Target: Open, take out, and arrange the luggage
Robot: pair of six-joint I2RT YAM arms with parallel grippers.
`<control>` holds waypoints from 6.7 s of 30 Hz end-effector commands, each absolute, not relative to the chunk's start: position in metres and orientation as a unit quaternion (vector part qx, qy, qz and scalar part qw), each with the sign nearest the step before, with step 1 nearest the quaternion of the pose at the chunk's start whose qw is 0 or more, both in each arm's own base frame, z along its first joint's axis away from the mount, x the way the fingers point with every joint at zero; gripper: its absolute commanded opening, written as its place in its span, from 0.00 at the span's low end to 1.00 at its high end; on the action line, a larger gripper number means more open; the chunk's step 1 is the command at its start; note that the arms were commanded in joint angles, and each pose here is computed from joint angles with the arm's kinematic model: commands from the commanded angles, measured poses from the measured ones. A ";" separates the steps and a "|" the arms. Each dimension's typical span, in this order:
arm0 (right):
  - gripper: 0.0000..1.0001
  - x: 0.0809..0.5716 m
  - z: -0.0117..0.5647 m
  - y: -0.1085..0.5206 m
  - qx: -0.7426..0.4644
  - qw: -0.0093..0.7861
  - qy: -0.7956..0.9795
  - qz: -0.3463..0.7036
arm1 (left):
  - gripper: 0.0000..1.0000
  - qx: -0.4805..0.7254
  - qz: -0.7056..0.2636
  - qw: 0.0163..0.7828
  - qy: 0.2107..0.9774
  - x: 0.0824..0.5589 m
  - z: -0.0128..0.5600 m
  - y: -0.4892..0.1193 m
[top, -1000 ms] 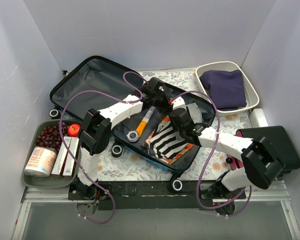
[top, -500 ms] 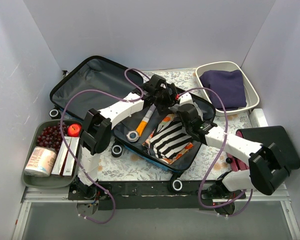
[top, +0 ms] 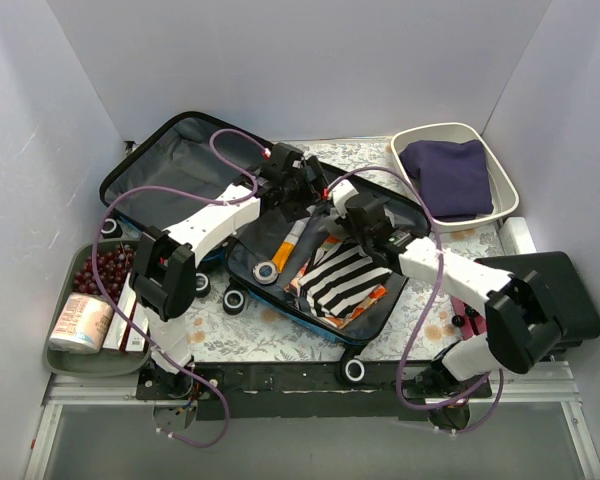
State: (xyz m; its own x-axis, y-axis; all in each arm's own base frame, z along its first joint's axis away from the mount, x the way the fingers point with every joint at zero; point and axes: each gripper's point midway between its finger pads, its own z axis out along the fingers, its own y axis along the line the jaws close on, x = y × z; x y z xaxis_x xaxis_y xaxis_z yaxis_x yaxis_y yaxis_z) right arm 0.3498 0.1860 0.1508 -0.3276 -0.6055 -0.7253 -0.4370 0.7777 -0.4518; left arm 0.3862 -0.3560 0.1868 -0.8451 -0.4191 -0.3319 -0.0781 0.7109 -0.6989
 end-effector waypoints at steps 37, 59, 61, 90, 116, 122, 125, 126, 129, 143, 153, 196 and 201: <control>0.01 0.424 0.339 0.052 -0.141 0.589 0.626 -0.491 | 0.98 -0.232 -0.282 0.359 0.859 0.381 0.247 -0.233; 0.01 0.419 0.323 -0.009 0.015 0.570 0.562 -0.599 | 0.98 -0.238 -0.275 0.339 0.868 0.364 0.209 -0.227; 0.01 0.425 0.316 -0.008 0.019 0.558 0.555 -0.617 | 0.98 -0.238 -0.270 0.337 0.870 0.359 0.201 -0.223; 0.01 0.495 0.270 -0.066 0.046 0.553 0.521 -0.649 | 0.98 -0.207 -0.263 0.354 0.873 0.350 0.190 -0.216; 0.01 0.557 0.205 -0.119 0.063 0.517 0.621 -0.585 | 0.98 -0.201 -0.266 0.333 0.882 0.359 0.170 -0.228; 0.02 0.573 0.154 -0.092 0.020 0.500 0.703 -0.505 | 0.98 -0.200 -0.267 0.330 0.883 0.360 0.169 -0.230; 0.10 0.578 0.125 -0.077 -0.002 0.488 0.759 -0.432 | 0.98 -0.200 -0.268 0.330 0.883 0.360 0.170 -0.230; 0.11 0.578 0.122 -0.075 -0.002 0.486 0.766 -0.422 | 0.98 -0.200 -0.269 0.331 0.882 0.360 0.170 -0.230; 0.17 0.574 0.107 -0.062 -0.013 0.479 0.794 -0.375 | 0.98 -0.202 -0.271 0.336 0.879 0.360 0.174 -0.229; 0.01 0.537 0.153 -0.052 0.039 0.547 0.776 -0.311 | 0.98 -0.197 -0.278 0.329 0.881 0.355 0.170 -0.231; 0.01 0.534 0.193 -0.024 -0.011 0.602 0.743 -0.292 | 0.98 -0.187 -0.295 0.310 0.885 0.351 0.162 -0.240; 0.90 0.392 0.167 0.171 -0.172 0.389 0.895 0.139 | 0.98 -0.070 -0.311 0.221 0.922 0.323 0.164 -0.262; 0.88 0.329 0.133 0.149 -0.176 0.289 0.933 0.125 | 0.98 -0.035 -0.323 0.209 0.922 0.308 0.160 -0.262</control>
State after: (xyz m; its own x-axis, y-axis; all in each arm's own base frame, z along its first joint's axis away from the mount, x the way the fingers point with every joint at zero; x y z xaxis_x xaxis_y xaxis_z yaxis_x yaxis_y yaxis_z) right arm 0.3843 0.1756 0.1512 -0.6417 -0.2284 -0.7321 -0.4342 0.8951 0.1013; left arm 0.3283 -0.2632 0.1575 -0.8837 -0.2834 -0.3724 -0.0031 0.7994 -0.6008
